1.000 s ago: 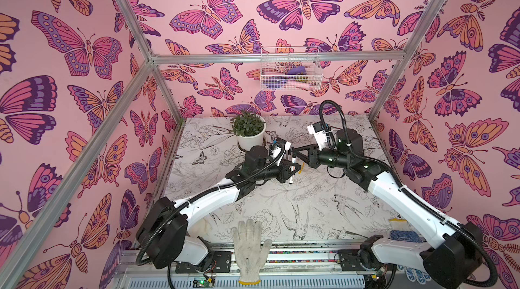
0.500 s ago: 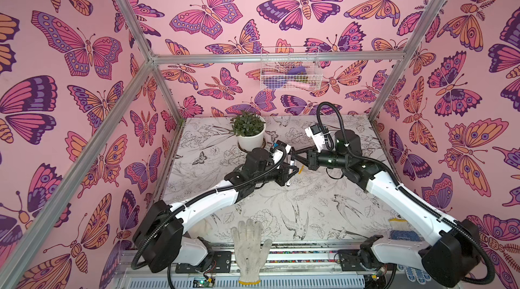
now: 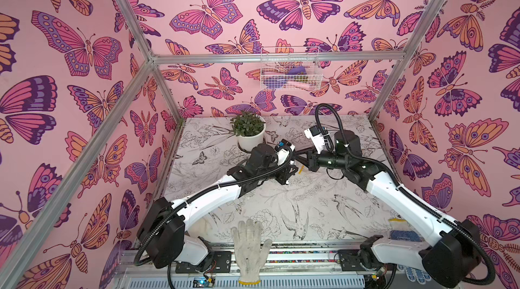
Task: Insert pens into pen caps
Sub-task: Put on the pen cap to the pen.
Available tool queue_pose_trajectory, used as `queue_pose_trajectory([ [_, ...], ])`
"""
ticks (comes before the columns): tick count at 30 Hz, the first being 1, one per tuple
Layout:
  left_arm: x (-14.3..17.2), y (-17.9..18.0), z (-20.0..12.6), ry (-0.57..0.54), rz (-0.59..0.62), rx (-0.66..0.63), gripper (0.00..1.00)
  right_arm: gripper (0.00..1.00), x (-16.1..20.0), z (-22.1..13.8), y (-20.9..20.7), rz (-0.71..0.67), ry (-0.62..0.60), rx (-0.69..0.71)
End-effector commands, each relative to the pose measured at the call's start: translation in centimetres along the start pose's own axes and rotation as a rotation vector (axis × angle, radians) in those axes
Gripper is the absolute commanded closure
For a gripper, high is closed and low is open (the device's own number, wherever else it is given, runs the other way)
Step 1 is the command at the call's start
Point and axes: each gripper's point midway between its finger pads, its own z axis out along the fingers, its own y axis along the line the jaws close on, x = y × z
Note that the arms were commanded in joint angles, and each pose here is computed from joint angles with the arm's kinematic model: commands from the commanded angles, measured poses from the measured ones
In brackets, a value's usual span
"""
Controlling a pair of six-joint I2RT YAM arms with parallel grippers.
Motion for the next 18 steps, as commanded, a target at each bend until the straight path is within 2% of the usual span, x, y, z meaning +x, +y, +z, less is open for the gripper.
queue_pose_trajectory([
  [1, -16.4, 3.5, -6.7, -0.587, 0.036, -0.243, 1.0, 1.0, 14.5, -1.5, 5.8, 0.338, 0.539, -0.262],
  [7, -17.2, 3.0, -6.8, -0.595, 0.058, -0.226, 1.0, 1.0, 14.9, -1.4, 5.6, 0.363, 0.565, -0.255],
  [18, -20.6, 0.5, -8.1, -0.649, 0.151, -0.161, 1.0, 1.0, 15.6, -1.3, 5.4, 0.4, 0.593, -0.25],
])
